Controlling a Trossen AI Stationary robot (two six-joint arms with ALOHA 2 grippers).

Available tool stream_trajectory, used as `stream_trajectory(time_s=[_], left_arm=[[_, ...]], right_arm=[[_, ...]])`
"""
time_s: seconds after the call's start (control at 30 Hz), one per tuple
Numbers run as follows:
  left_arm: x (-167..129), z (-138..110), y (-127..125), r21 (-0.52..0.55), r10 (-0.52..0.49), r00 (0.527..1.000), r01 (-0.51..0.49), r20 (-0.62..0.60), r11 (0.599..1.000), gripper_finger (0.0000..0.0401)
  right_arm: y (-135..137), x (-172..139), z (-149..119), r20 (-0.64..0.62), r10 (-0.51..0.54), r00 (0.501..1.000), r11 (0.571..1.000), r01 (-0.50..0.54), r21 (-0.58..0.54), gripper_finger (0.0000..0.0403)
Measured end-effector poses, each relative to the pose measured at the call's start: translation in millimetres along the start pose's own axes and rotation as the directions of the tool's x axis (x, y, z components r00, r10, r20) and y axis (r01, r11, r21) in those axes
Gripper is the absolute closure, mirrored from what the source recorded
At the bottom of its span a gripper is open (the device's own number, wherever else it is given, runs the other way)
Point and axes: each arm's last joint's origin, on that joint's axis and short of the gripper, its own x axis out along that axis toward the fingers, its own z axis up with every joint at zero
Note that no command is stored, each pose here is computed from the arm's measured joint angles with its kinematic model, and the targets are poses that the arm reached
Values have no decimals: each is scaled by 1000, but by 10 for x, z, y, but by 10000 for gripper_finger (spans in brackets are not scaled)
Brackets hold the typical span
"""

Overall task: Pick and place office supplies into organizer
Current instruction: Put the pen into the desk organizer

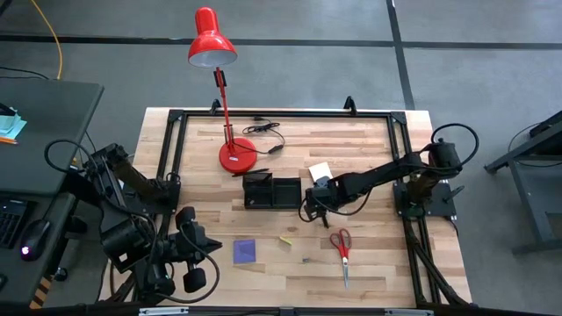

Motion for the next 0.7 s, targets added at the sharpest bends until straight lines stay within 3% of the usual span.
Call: stream_trajectory(time_s=[0.7], left_arm=[[1, -3, 13, 12, 11, 1000, -11, -2, 1000, 394]], right_arm=[[60, 145, 57, 0, -35, 999, 999, 35, -27, 233]])
